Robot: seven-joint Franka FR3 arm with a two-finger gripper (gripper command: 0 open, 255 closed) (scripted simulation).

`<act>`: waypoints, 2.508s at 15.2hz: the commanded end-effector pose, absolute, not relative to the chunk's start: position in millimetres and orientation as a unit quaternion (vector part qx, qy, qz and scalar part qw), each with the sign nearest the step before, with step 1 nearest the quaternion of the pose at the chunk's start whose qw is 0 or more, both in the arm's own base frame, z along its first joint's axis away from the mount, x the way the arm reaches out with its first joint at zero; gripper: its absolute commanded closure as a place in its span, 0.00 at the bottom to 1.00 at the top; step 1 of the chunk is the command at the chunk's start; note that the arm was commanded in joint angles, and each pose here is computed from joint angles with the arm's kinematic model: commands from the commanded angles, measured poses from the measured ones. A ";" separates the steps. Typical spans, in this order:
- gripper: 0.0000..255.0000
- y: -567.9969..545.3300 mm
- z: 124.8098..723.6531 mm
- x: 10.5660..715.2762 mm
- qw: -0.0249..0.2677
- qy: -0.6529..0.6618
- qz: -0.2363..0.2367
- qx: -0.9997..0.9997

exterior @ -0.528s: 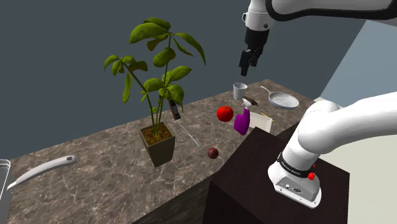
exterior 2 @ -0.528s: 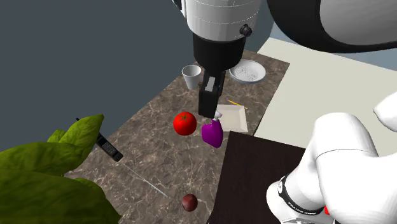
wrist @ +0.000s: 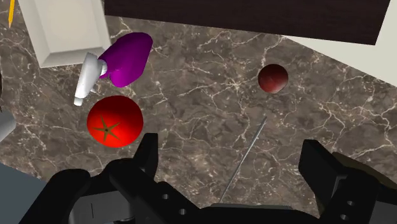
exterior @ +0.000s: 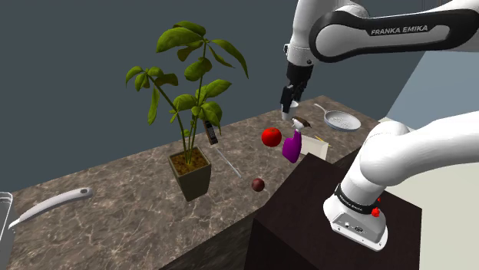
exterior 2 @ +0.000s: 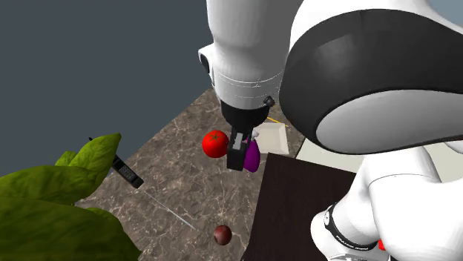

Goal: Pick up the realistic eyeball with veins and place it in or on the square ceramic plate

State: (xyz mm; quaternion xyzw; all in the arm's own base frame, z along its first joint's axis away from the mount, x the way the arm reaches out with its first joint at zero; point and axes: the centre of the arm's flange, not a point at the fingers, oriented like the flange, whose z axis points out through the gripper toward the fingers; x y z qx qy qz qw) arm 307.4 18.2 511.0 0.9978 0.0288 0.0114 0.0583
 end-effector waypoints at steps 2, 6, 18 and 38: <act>0.00 25.7 472.9 311.3 0.052 0.034 0.013 0.998; 0.00 35.8 422.0 315.1 0.044 0.040 0.015 0.998; 0.00 71.4 270.7 326.4 0.019 0.059 0.020 0.998; 0.00 99.3 131.3 335.4 0.003 0.072 0.023 0.997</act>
